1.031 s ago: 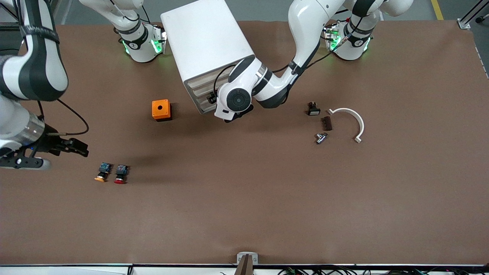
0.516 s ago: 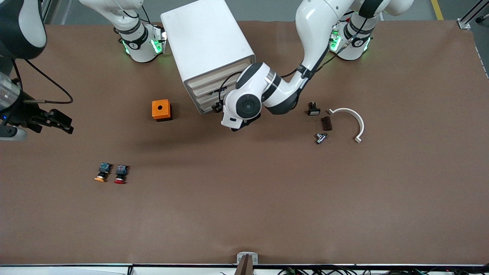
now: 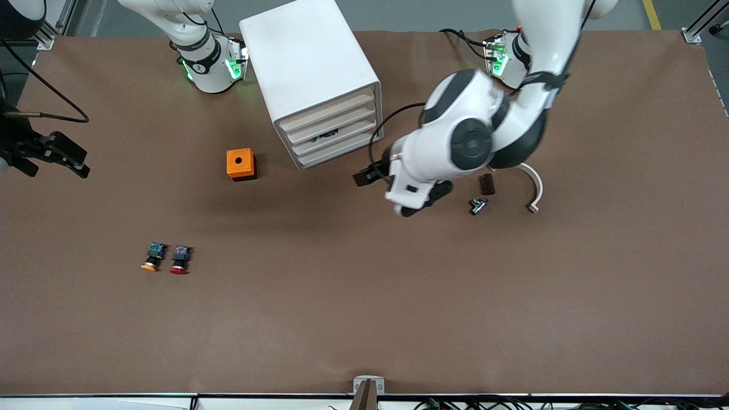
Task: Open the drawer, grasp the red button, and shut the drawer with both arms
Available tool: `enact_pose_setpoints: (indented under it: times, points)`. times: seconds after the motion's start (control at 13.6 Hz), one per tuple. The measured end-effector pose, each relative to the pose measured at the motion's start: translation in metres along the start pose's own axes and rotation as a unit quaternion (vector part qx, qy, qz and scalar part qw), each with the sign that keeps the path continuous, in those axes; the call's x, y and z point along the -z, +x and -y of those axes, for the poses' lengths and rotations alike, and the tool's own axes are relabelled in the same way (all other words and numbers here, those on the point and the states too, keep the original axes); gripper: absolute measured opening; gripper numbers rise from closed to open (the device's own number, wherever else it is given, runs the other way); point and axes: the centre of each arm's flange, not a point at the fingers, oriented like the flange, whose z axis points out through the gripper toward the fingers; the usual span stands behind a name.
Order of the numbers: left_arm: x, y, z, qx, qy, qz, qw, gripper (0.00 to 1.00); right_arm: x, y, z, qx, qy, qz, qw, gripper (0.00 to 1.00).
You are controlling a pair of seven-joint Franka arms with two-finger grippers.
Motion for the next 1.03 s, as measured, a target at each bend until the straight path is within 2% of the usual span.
enact_pose_setpoints:
  times: [0.07, 0.29, 0.59, 0.74, 1.03]
  points:
    - [0.026, 0.000, 0.017, -0.025, 0.014, -0.004, 1.000, 1.00, 0.003, -0.001, -0.001, -0.001, -0.001, -0.002, 1.000, 1.00]
    - [0.086, -0.004, 0.072, -0.092, 0.088, -0.025, 0.991, 1.00, 0.004, -0.001, -0.005, -0.003, -0.004, -0.003, 1.000, 1.00]
    - [0.148, 0.016, 0.139, -0.131, 0.147, -0.069, 0.978, 1.00, 0.012, 0.000, -0.005, -0.004, -0.004, -0.011, 1.000, 1.00]
    - [0.171, 0.030, 0.173, -0.158, 0.160, -0.078, 0.971, 1.00, 0.016, -0.002, -0.006, -0.004, -0.004, -0.004, 1.000, 1.00]
    - [0.213, 0.061, 0.267, -0.187, 0.160, -0.079, 0.966, 1.00, 0.016, -0.004, -0.005, -0.003, -0.005, 0.008, 1.000, 1.00]
